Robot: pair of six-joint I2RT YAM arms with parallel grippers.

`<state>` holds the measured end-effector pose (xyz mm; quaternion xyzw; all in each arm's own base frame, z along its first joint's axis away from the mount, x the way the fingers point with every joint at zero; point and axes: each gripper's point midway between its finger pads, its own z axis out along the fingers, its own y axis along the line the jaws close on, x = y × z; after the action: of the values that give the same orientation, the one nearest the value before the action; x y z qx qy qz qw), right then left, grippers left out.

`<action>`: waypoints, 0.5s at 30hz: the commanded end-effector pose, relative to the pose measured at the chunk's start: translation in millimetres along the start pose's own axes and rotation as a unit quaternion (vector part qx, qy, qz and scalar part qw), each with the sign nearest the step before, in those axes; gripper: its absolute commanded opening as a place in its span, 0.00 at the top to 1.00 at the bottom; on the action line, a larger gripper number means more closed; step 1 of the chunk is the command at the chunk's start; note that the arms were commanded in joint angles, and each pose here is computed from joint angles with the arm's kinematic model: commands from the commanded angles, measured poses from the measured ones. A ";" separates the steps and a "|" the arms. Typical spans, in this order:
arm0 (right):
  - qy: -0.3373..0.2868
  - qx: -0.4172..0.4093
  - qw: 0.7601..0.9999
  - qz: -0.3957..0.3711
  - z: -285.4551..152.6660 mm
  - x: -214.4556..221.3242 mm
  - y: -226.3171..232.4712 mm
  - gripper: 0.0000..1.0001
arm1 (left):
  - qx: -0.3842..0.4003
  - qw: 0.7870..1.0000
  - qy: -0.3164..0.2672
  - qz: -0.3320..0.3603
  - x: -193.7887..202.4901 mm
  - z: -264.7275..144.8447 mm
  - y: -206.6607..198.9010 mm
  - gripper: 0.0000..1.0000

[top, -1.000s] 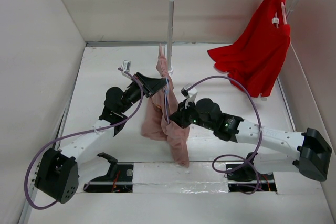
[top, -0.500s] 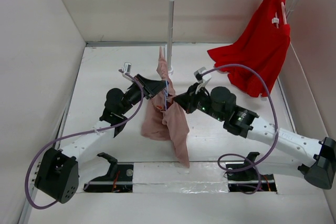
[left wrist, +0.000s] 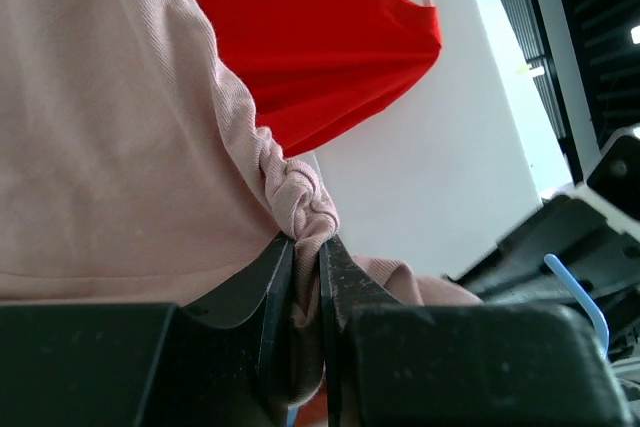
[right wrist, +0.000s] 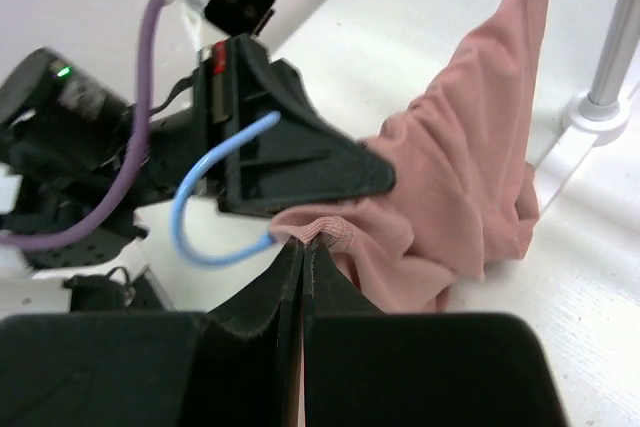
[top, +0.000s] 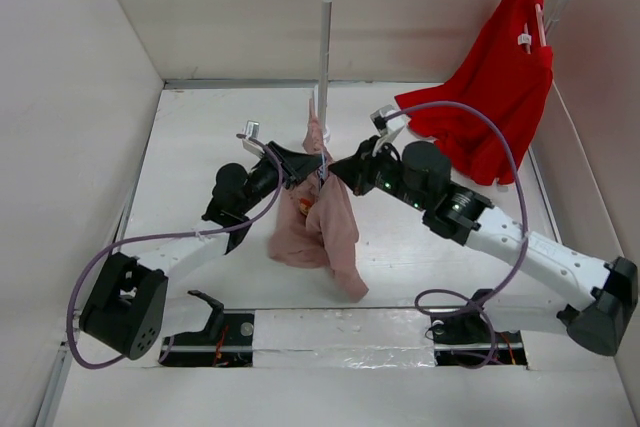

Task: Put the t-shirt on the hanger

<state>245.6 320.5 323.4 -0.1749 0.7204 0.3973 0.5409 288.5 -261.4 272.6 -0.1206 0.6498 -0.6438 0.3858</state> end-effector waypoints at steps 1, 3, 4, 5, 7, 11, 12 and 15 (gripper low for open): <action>0.046 -0.023 0.999 0.012 25.1 20.7 -2.0 1.00 | 0.056 0.998 0.004 -0.006 1.4 -5.2 -21.5 1.00; 0.053 -0.015 0.998 0.024 27.3 36.5 2.5 1.00 | 0.045 0.999 -0.027 -0.011 -5.8 -9.5 -15.6 1.00; 0.045 -0.018 0.998 0.032 22.6 36.3 7.8 1.00 | 0.040 0.998 -0.039 -0.012 -7.5 -14.9 -13.5 1.00; 0.043 -0.022 0.998 0.050 19.7 44.4 13.5 1.00 | 0.036 0.998 -0.051 -0.015 -10.2 -17.2 -11.8 1.00; 0.030 -0.026 0.997 0.065 13.2 41.3 17.2 1.00 | 0.025 0.996 -0.086 -0.022 -18.8 -22.9 -4.6 1.00; 0.029 -0.010 0.996 0.081 12.1 44.5 22.3 1.00 | 0.042 0.994 -0.091 -0.045 -21.3 -20.5 -8.4 1.00; 0.023 -0.005 0.997 0.079 13.5 42.2 20.5 1.00 | 0.046 0.994 -0.086 -0.049 -20.2 -19.1 -9.7 1.00; 0.039 0.004 0.996 0.075 19.3 49.9 17.6 1.00 | 0.058 0.993 -0.077 -0.061 -15.4 -21.0 -9.7 1.00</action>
<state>219.0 350.4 254.8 -0.1579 0.7733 0.4118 0.4555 288.4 -240.4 249.5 -0.2053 0.6246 -0.6484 0.3838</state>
